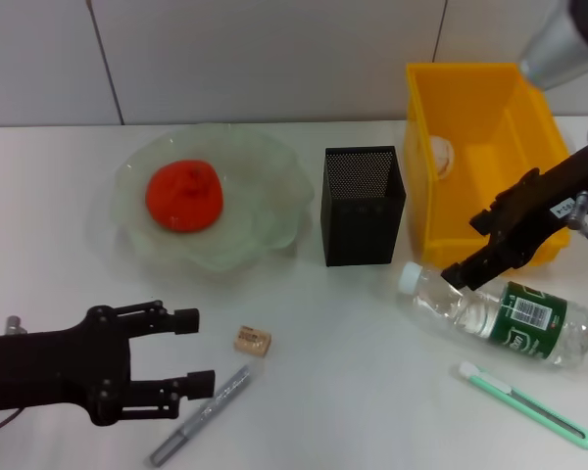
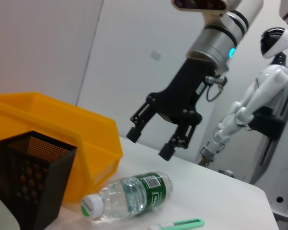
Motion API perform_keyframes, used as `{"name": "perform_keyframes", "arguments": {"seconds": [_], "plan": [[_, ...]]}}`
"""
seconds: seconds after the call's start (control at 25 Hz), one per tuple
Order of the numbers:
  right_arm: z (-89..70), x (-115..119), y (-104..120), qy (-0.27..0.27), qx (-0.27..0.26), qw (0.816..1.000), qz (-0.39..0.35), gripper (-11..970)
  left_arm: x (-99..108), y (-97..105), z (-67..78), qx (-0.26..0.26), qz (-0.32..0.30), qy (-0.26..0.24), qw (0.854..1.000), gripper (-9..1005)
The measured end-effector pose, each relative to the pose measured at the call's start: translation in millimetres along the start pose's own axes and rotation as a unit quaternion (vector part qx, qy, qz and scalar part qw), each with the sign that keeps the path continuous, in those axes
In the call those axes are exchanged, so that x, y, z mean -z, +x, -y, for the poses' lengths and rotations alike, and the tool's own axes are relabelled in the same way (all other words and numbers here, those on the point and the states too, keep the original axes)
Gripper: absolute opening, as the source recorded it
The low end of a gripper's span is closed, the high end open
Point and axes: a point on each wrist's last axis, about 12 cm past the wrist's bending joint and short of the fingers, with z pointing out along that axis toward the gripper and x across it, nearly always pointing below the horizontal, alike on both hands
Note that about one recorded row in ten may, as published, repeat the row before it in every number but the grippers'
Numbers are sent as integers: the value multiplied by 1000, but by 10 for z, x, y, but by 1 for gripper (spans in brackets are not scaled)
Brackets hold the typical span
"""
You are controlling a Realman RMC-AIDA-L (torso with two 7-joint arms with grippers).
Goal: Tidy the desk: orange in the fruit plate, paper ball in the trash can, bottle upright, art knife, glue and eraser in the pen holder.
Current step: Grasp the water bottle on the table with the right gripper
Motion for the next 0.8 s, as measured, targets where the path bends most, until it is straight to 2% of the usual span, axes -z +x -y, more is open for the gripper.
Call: {"name": "perform_keyframes", "arguments": {"seconds": [0.32,0.6,0.8], "plan": [[-52,-77,-153,36,-8,996,-78,839,-65,33,1,3,-12,2,1000,802],[-75,-220,-185,58,-9,985,-162,839,-86,41,10,0,-9,3,1000,802],[-28,-331,-186,76,-6,982,-170,838,-94,70,16,3,-8,-1,1000,801]]}}
